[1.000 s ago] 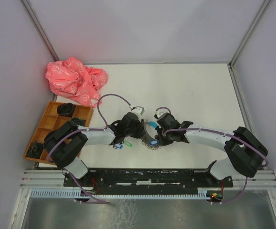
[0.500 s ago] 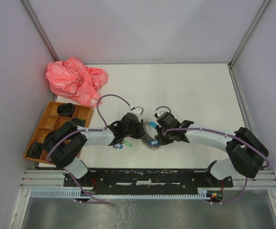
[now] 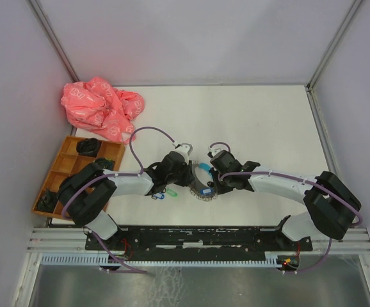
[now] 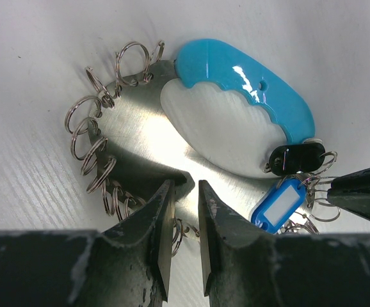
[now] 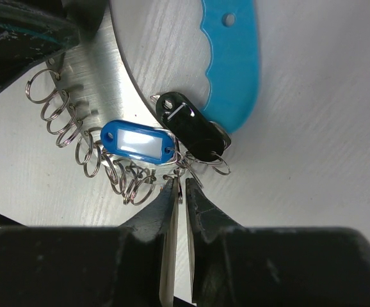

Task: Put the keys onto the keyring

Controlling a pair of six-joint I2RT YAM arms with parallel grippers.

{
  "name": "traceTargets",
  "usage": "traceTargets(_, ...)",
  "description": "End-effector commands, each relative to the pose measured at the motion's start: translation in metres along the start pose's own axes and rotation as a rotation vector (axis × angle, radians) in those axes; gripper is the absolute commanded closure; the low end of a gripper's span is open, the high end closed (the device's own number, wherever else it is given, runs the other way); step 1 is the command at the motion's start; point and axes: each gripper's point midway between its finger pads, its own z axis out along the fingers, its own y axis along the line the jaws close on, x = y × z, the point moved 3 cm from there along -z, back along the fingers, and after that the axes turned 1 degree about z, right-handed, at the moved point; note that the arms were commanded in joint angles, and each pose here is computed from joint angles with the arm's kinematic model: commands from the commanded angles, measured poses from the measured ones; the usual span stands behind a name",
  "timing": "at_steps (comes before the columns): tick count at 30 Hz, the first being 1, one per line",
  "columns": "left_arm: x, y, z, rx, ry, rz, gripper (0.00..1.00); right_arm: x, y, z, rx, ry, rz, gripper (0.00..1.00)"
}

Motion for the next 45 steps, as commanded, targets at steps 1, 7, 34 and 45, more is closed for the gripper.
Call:
traceTargets(1, 0.013, 0.007, -0.003, -0.028, 0.041, -0.019, 0.72, -0.016, 0.006, -0.005, -0.011, -0.050, 0.004, 0.84)
traceTargets(7, 0.013, 0.007, -0.003, -0.027, 0.040, -0.019, 0.72, -0.012, 0.007, 0.001, -0.018, -0.023, 0.002, 0.81)
traceTargets(34, -0.041, -0.014, -0.032, 0.130, -0.178, -0.032, 0.70, -0.058, 0.019, -0.051, -0.116, -0.264, -0.309, 0.99)
traceTargets(45, -0.072, -0.025, -0.068, 0.282, -0.386, 0.023, 0.69, -0.083, 0.037, -0.090, -0.259, -0.567, -0.562, 0.99)
